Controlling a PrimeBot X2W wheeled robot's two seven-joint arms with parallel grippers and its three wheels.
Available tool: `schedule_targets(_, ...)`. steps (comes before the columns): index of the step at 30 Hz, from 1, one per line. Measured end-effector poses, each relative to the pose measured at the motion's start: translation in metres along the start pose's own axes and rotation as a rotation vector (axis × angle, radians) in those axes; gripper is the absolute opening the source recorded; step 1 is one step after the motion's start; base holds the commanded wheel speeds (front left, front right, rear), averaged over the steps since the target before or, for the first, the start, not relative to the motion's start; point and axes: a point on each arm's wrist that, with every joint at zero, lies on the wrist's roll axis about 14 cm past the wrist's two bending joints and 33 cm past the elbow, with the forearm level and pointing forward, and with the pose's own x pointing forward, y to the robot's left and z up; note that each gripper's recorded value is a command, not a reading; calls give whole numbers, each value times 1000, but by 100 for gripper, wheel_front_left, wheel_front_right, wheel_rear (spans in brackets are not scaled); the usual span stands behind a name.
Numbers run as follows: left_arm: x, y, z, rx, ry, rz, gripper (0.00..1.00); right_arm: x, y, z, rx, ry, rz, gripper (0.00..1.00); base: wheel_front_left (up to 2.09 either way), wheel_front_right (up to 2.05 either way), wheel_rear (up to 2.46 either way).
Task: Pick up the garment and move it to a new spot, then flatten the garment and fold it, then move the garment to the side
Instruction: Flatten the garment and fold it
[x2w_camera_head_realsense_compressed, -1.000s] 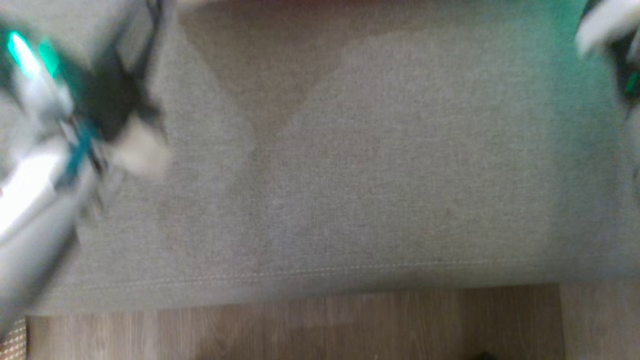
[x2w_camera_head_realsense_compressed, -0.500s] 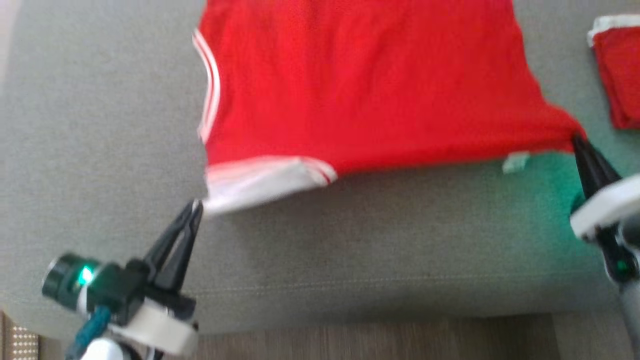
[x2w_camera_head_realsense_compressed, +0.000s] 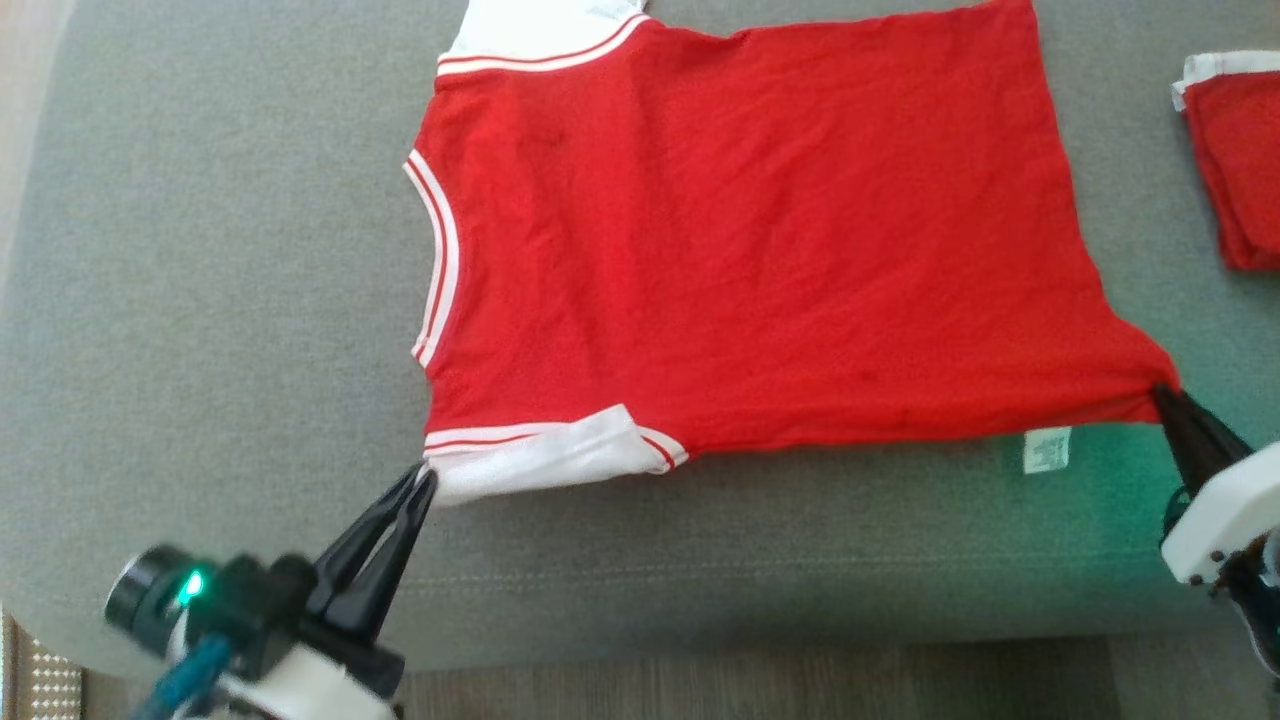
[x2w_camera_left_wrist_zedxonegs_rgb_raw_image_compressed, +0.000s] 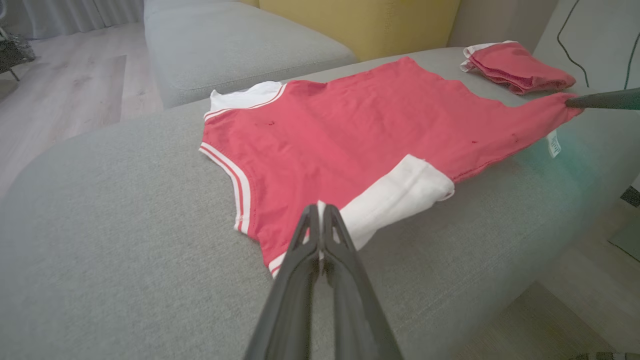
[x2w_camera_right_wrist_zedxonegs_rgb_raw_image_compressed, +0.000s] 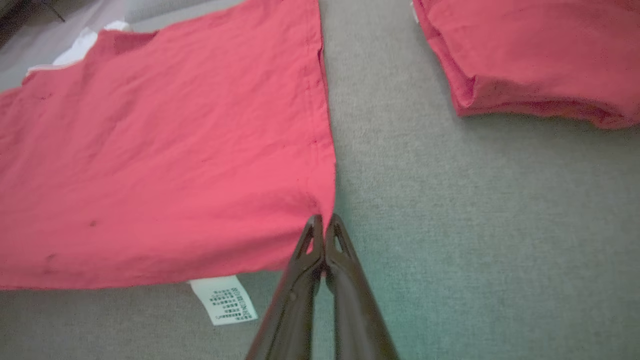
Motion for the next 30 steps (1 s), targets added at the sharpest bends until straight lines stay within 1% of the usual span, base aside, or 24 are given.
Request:
schedule_targets(4, 19, 0, 4, 23, 4, -50, 0, 1, 4, -12, -6, 97, -6, 0, 0, 0, 0)
schedule_targets(6, 29, 4, 10, 37, -14, -59, 0, 5, 2, -11, -9, 116, -15, 0, 0, 0, 0)
schedule_targets(14, 78, 24, 31, 135, -80, -94, 0, 44, 19, 35, -22, 57, 20, 0, 0, 0, 0)
schedule_targets(15, 78, 24, 31, 135, -80, -94, 0, 44, 19, 35, -22, 57, 20, 0, 0, 0, 0)
schedule_targets(18, 96, 32, 32, 169, -91, -113, 0, 60, 22, 45, -43, 57, 24, 0, 0, 0, 0)
schedule_targets(19, 109, 37, 33, 181, -102, -117, 0, 70, 24, 43, -50, 84, 30, 0, 0, 0, 0)
schedule_targets(21, 121, 42, 35, 209, -117, -123, 0, 80, 28, 42, -54, 100, 39, 0, 0, 0, 0)
schedule_targets(28, 152, 63, 30, 286, -138, -99, 0, 113, 32, 52, -62, 103, 47, 0, 0, 0, 0)
schedule_targets(30, 159, 66, 27, 291, -143, -94, 0, 121, 36, 54, -63, 100, 56, 0, 0, 0, 0)
